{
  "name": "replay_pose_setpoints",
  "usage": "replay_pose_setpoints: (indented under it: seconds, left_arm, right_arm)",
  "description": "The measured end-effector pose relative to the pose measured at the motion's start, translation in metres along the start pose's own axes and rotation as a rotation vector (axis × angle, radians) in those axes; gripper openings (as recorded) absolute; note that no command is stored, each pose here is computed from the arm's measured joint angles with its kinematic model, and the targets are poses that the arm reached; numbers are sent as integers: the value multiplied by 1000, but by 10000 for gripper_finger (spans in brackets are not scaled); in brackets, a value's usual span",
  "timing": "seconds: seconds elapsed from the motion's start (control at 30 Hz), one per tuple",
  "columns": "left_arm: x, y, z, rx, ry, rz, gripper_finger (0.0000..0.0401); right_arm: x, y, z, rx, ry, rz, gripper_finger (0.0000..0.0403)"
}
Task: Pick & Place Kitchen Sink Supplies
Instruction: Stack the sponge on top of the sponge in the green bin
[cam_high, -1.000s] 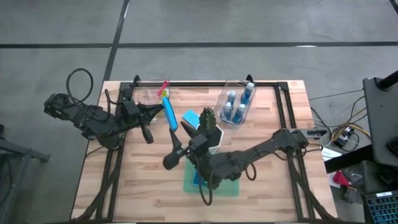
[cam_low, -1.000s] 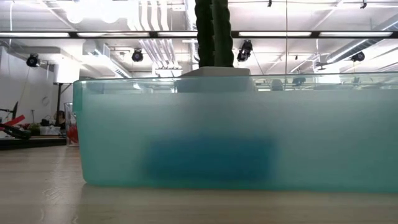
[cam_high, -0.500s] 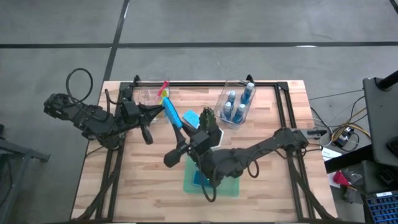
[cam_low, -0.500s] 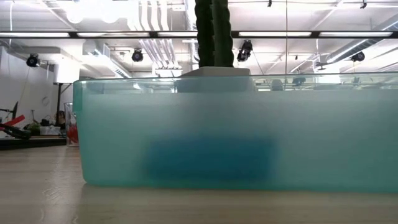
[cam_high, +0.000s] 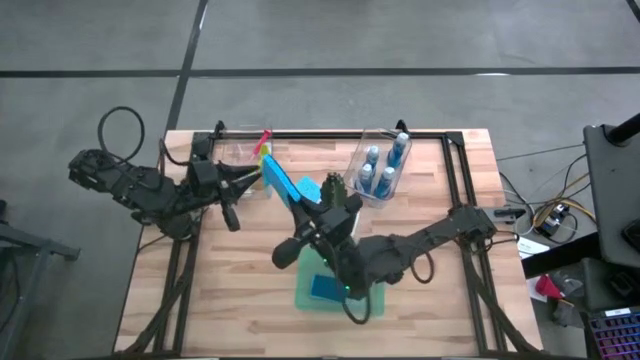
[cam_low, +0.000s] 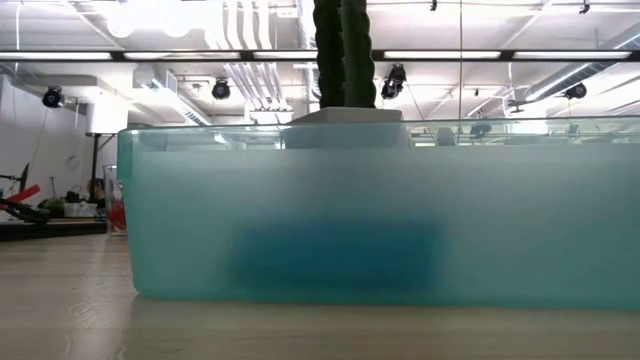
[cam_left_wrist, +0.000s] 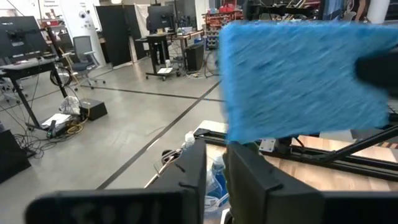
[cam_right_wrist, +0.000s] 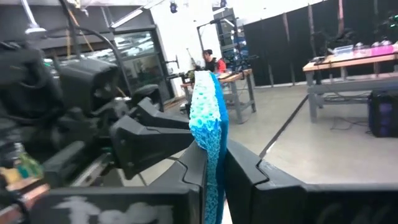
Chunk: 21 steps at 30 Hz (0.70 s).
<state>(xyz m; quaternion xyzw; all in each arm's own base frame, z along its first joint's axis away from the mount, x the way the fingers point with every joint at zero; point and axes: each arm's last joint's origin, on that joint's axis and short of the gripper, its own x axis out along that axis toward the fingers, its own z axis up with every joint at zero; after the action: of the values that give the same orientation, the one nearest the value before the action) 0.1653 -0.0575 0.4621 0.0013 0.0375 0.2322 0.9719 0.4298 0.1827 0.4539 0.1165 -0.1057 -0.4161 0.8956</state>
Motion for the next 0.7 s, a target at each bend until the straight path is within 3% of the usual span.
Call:
replay_pose_setpoints:
  seconds: [0.17, 0.37, 0.7]
  left_arm:
    - [-6, 8, 3, -19, -16, -10, 106]
    - [-12, 12, 7, -48, -30, -117, 146]
    - [-14, 11, 11, -82, -50, -251, 163]
  right_arm:
    - [-20, 0, 15, 33, 7, 37, 33]
    - [-51, -2, 36, 147, 25, 95, 33]
    - [-99, -3, 53, 386, 92, 192, 33]
